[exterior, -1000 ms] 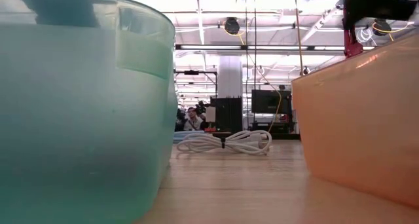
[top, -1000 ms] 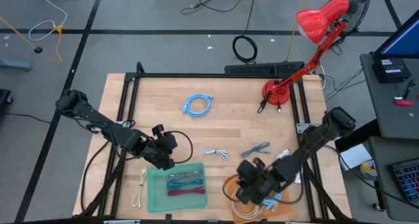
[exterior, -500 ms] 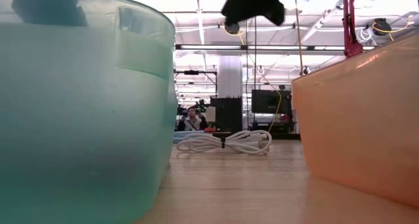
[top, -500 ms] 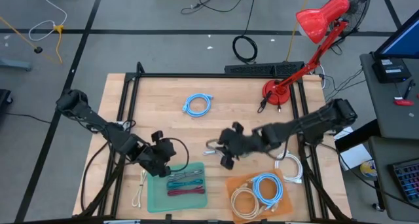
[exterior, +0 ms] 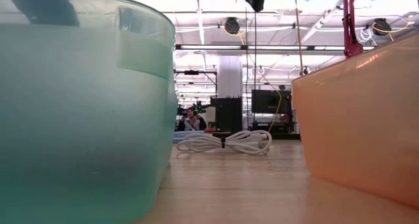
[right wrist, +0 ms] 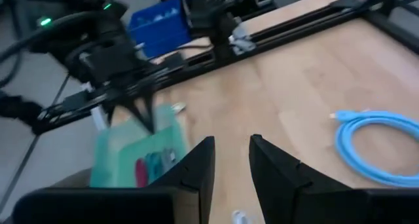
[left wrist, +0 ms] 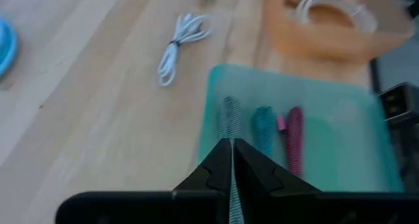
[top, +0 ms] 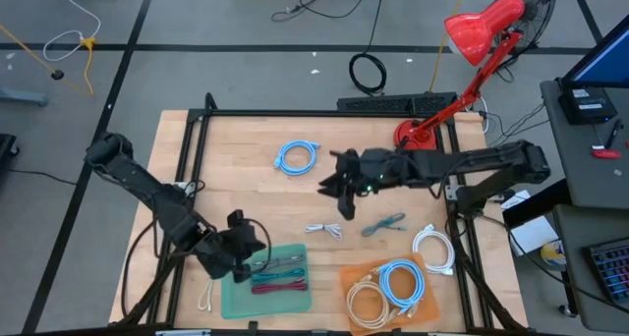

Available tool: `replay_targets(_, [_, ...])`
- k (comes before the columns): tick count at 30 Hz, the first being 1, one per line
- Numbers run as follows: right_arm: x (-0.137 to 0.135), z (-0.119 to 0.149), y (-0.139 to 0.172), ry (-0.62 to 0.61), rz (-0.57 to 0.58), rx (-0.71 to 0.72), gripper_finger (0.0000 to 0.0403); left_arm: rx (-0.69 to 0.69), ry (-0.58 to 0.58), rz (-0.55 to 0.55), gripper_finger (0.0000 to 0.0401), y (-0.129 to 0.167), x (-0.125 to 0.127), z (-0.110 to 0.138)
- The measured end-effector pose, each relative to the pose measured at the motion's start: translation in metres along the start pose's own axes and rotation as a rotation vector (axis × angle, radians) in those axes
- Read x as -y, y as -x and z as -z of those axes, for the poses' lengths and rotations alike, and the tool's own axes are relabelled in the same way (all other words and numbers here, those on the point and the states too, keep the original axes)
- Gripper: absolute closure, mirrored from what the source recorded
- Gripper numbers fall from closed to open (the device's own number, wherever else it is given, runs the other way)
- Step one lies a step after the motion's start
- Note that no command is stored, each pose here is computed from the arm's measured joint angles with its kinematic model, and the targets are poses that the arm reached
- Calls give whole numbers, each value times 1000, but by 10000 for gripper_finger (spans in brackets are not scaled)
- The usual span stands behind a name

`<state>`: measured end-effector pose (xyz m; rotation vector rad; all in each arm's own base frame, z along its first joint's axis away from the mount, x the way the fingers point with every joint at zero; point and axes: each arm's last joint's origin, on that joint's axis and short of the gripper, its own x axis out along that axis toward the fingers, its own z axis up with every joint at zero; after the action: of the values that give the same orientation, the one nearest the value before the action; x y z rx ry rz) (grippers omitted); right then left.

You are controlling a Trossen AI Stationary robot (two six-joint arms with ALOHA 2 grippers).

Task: Pick & Place USB Port
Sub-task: Put the light blue HDMI cable into the orange bin

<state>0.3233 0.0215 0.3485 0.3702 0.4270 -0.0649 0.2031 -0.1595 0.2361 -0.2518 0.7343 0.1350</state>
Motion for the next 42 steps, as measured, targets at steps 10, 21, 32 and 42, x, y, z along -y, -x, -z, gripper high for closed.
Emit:
replay_targets(10, [78,-15,-21,-12,86,-36,316,102,51,37,382,12,16,7])
replay_targets(21, [156,-5,-92,144,59,-312,316,126,45,27,382,14,18,10])
replay_targets(32, [134,36,-151,530,239,-763,274,113,35,29,382,15,18,11])
replay_targets(42, [89,45,-172,813,457,-646,188,113,51,32,382,15,18,11])
